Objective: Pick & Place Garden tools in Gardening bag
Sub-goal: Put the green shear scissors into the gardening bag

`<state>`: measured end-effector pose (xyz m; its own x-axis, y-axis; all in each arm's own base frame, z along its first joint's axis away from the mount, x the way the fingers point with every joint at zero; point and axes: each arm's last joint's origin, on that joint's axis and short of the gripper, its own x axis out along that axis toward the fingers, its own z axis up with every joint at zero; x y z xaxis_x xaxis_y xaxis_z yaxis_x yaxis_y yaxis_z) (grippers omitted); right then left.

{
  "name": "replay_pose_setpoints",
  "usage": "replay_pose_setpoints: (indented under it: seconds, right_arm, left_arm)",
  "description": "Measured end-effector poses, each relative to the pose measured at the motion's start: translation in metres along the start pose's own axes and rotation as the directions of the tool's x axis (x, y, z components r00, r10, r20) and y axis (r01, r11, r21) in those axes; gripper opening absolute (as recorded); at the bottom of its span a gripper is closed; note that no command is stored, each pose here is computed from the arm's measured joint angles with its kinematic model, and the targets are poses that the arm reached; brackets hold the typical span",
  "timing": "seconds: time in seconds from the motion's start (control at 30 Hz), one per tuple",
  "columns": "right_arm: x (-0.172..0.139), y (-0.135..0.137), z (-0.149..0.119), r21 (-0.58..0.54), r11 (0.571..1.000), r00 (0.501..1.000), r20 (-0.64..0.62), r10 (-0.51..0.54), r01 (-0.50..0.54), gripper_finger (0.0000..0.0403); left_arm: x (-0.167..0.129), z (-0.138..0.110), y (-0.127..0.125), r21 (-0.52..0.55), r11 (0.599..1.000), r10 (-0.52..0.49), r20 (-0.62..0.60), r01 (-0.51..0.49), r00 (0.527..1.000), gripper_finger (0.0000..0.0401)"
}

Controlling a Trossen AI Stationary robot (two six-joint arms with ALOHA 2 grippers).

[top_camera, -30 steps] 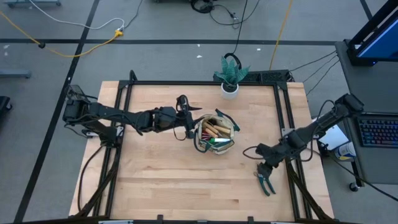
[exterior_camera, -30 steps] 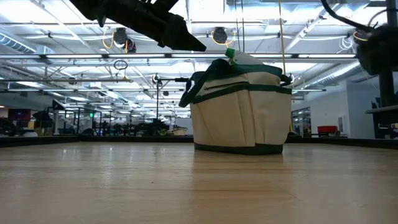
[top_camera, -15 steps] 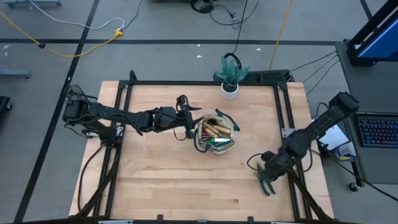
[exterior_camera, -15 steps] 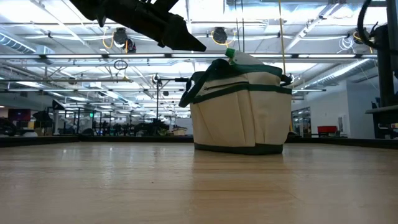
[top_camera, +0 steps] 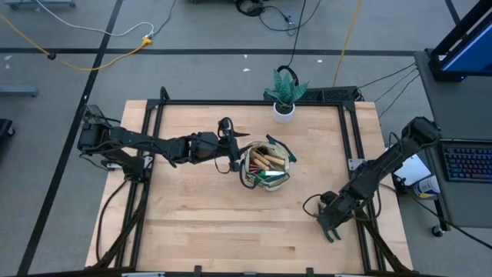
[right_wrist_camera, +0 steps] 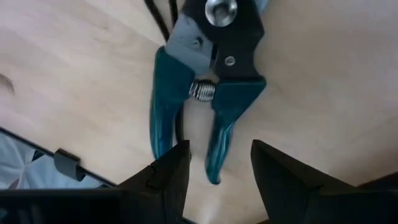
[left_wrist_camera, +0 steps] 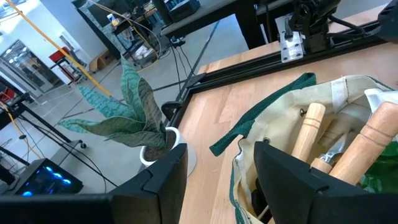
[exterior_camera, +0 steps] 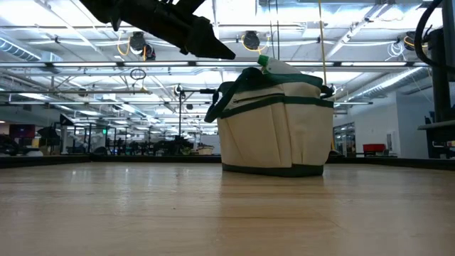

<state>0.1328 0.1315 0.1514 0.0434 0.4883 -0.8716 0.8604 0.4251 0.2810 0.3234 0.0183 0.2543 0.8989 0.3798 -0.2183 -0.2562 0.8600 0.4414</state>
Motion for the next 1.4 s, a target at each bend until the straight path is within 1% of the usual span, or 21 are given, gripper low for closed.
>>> replay_pose_setpoints:
  seconds: [0.23, 0.53, 0.67, 0.83, 0.97, 1.2, 1.4]
  right_arm:
    - [0.013, 0.000, 0.004, 0.016, 0.998, 0.998, 0.014, -0.064, 0.063, 0.0142]
    - [0.023, 0.003, 0.001, -0.004, 0.997, 0.997, 0.006, -0.072, 0.072, 0.0110]
    - [0.025, 0.002, 0.001, -0.001, 0.997, 0.997, 0.009, -0.083, 0.083, 0.0084]
    - [0.025, 0.002, 0.002, -0.001, 0.997, 0.996, 0.032, -0.080, 0.080, 0.0038]
    - [0.024, 0.002, 0.002, -0.008, 0.997, 0.996, 0.044, -0.073, 0.074, 0.0035]
    - [0.019, 0.003, 0.001, -0.070, 0.997, 0.997, 0.065, -0.029, 0.033, 0.0035]
    - [0.005, 0.005, 0.000, -0.124, 0.990, 0.980, 0.180, 0.089, -0.067, 0.0038]
  left_arm:
    - [0.000, 0.000, 0.000, -0.002, 1.000, 0.000, 0.000, 0.000, 1.000, 0.0188]
    - [0.000, 0.000, 0.000, -0.002, 1.000, 0.000, 0.000, 0.000, 1.000, 0.0188]
    - [0.000, 0.000, 0.001, -0.001, 1.000, 0.002, -0.001, -0.002, 1.000, 0.0189]
    - [0.001, -0.001, 0.002, -0.002, 1.000, 0.007, -0.004, -0.007, 1.000, 0.0188]
    - [0.002, -0.002, 0.005, -0.004, 1.000, 0.016, -0.008, -0.016, 1.000, 0.0188]
    - [0.003, -0.004, 0.008, -0.009, 1.000, 0.025, -0.014, -0.025, 1.000, 0.0188]
    - [0.003, -0.004, 0.008, -0.010, 1.000, 0.025, -0.014, -0.025, 1.000, 0.0188]
